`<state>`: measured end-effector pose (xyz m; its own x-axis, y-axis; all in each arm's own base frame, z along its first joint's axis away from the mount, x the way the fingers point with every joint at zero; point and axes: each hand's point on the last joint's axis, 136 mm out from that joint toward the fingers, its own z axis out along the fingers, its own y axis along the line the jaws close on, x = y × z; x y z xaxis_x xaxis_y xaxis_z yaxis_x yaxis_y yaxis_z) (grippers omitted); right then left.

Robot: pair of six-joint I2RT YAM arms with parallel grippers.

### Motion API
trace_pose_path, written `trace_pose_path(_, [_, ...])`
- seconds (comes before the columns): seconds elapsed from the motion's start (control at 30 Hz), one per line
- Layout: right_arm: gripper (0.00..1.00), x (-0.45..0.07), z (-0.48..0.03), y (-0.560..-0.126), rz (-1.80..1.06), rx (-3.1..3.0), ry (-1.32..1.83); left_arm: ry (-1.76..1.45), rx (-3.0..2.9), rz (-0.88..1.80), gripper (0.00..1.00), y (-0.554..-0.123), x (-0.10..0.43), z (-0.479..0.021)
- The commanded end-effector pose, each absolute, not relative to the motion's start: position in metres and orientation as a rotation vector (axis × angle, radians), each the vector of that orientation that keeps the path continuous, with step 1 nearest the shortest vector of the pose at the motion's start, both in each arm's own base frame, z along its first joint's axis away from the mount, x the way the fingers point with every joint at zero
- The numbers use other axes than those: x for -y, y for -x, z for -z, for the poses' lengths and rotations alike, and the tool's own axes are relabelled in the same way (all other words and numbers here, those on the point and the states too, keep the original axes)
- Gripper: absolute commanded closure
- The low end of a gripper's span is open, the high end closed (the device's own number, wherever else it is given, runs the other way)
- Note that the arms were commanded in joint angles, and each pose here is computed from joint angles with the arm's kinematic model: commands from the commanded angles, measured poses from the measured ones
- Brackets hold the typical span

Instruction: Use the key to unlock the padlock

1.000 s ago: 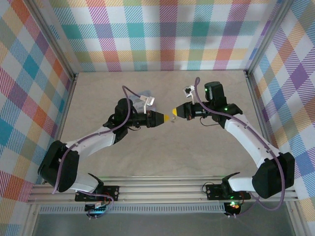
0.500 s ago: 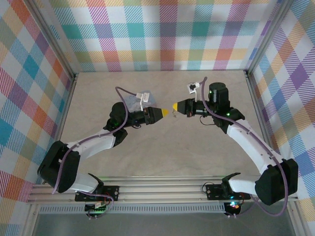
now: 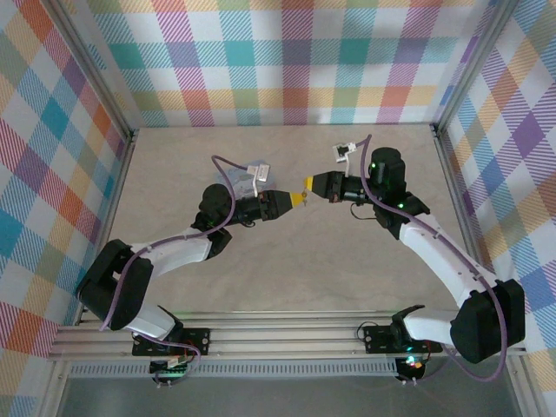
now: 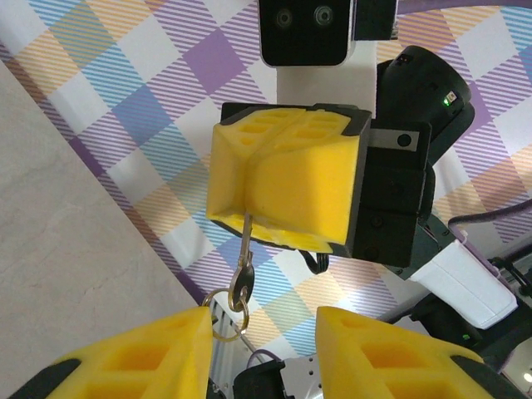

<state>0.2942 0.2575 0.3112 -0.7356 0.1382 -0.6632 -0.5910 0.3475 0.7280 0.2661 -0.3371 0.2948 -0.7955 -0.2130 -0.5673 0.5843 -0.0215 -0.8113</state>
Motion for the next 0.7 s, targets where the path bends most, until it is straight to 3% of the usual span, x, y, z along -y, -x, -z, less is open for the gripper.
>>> trace_pose_path(0.0, [1.00, -0.257, -0.329, -0.289, -1.469, -1.896, 0.417, -0.463, -1.625, 1.899, 0.65, -0.258, 0.342, -0.315])
trace_pose_path(0.33, [1.00, -0.259, -0.328, -0.287, -1.490, -1.896, 0.416, -0.434, -1.618, 1.880, 0.72, -0.265, 0.342, -0.314])
trace_pose_path(0.67, [1.00, -0.258, -0.325, -0.287, -1.489, -1.898, 0.414, -0.406, -1.600, 1.888, 0.63, -0.269, 0.342, -0.317])
